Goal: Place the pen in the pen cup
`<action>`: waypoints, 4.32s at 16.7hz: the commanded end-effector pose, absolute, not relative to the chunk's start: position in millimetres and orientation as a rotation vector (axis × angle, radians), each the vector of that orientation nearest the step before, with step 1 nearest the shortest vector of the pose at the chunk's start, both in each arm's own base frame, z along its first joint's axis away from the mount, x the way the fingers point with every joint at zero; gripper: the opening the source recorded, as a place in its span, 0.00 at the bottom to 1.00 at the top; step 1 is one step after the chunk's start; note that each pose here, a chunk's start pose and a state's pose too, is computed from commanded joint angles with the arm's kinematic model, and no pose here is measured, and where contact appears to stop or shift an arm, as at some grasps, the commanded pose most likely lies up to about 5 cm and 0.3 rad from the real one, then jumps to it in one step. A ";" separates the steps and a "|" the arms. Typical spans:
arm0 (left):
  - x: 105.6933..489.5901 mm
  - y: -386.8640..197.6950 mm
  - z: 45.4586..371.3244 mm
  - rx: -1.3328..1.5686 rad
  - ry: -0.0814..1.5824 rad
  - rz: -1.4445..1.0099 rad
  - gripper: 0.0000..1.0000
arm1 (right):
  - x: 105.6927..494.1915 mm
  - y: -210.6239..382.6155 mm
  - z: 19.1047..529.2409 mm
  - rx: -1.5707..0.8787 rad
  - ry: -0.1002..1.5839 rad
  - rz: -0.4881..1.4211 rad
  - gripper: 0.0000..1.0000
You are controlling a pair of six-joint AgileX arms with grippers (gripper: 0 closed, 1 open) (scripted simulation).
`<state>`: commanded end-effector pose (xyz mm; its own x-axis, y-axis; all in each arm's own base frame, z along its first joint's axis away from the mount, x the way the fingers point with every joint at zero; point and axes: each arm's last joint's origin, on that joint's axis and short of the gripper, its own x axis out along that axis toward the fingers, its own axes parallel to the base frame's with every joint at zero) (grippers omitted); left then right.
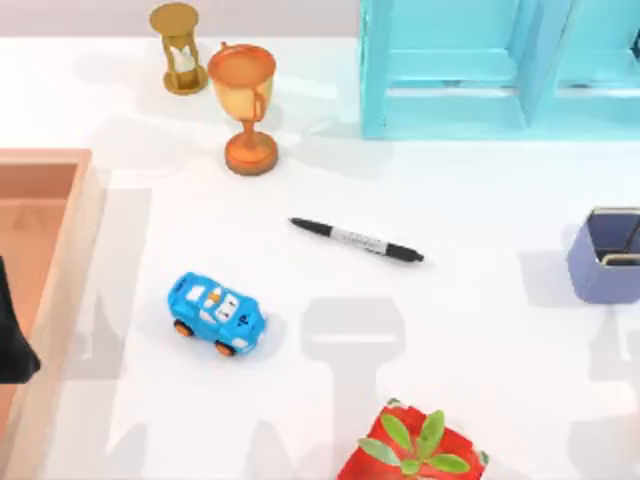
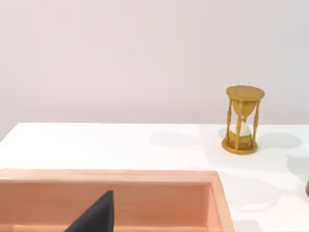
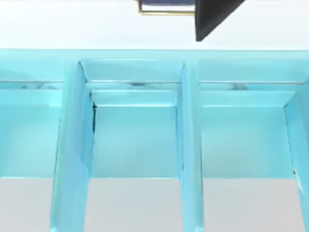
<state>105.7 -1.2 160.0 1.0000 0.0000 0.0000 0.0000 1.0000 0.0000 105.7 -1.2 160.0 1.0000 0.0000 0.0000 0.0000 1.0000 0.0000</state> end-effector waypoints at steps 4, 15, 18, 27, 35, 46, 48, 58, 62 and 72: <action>105.7 -1.2 160.0 0.000 0.000 0.000 1.00 | 105.6 -0.3 165.9 -0.005 0.010 0.012 1.00; 105.7 -1.2 160.0 0.000 0.000 0.000 1.00 | 160.4 27.0 306.6 -0.179 0.393 0.270 1.00; 105.7 -1.2 160.0 0.000 0.000 0.000 1.00 | 210.9 47.3 342.9 -0.258 0.562 0.380 1.00; 105.7 -1.2 160.0 0.000 0.000 0.000 1.00 | 387.6 149.5 321.3 -0.494 1.062 0.769 1.00; 105.7 -1.2 160.0 0.000 0.000 0.000 1.00 | 448.5 219.8 210.8 -0.614 1.328 1.051 1.00; 105.7 -1.2 160.0 0.000 0.000 0.000 1.00 | 454.1 228.9 175.8 -0.633 1.378 1.118 1.00; 105.7 -1.2 160.0 0.000 0.000 0.000 1.00 | 454.0 230.5 173.6 -0.634 1.378 1.121 1.00; 105.7 -1.2 160.0 0.000 0.000 0.000 1.00 | 448.8 252.9 110.3 -0.638 1.378 1.126 1.00; 105.7 -1.2 160.0 0.000 0.000 0.000 1.00 | 441.0 256.6 87.3 -0.637 1.378 1.126 1.00; 105.7 -1.2 160.0 0.000 0.000 0.000 1.00 | 439.0 257.1 82.4 -0.637 1.378 1.126 0.70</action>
<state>105.7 -1.2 160.0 1.0000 0.0000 0.0000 0.0000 1.0000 0.0000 439.0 257.1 82.4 -0.1646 0.2424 -0.9561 -0.8885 0.3845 0.2505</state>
